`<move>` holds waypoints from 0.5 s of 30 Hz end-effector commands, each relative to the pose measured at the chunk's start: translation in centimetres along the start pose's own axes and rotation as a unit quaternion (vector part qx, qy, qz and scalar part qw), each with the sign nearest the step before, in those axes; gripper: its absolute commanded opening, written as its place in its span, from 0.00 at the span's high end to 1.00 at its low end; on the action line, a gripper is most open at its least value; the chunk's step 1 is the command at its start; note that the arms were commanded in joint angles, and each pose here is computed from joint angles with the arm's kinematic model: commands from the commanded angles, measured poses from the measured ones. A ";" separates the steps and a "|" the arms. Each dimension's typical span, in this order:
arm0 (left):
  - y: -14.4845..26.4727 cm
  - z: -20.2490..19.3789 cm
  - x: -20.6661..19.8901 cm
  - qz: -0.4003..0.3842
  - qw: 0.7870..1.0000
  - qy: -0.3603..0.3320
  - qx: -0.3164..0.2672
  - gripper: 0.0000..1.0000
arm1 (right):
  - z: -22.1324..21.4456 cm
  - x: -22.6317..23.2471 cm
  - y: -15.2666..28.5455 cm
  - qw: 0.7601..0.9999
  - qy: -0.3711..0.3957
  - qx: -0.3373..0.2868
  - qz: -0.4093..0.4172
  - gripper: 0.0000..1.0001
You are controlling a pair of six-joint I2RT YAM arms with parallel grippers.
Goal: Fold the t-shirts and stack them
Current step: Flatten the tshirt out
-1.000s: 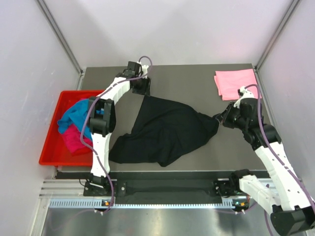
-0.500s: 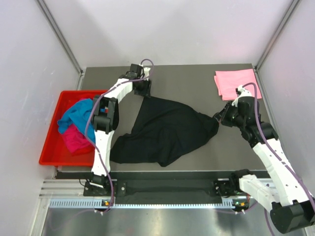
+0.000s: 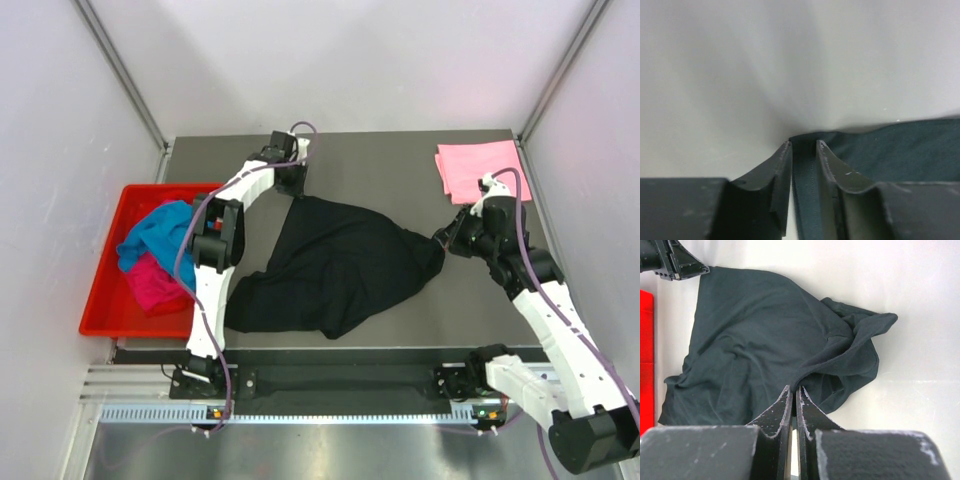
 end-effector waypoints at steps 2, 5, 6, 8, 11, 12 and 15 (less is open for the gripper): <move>-0.7 -2.4 -0.7 0.013 0.999 0.016 0.035 0.74 | 1.0 0.5 0.2 1.000 -0.002 -0.023 0.015 1.00; -1.1 -3.5 -0.2 0.031 0.998 0.026 0.052 0.85 | 1.1 0.5 0.2 1.000 -0.001 -0.025 0.015 1.00; -1.1 -3.5 -0.1 0.035 0.997 0.031 0.056 0.92 | 1.1 0.5 0.2 1.000 0.000 -0.026 0.015 1.00; -0.6 -3.3 0.3 0.052 0.996 0.039 0.058 1.00 | 1.1 0.1 0.0 1.000 -0.001 -0.030 0.007 1.00; 2.1 -0.9 0.8 0.077 0.995 0.055 0.037 1.00 | 1.4 -0.2 -0.8 0.999 -0.006 -0.034 -0.005 1.00; 3.3 0.1 1.4 0.098 0.993 0.067 0.023 1.00 | 1.9 0.0 -1.0 0.999 -0.008 -0.040 -0.006 1.00; 12.1 6.9 2.1 0.138 0.982 0.090 -0.090 1.00 | 6.3 1.3 -1.0 0.996 -0.014 -0.088 -0.028 1.00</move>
Point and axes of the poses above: each gripper's point midway between its finger pads, its own y axis back along the fingers, its own x axis along the line the jaws close on, z = x × y, the point moved 1 cm from there along y, back along the fingers, and after that the axes turned 8 degrees about -y, right-handed, at the moved point
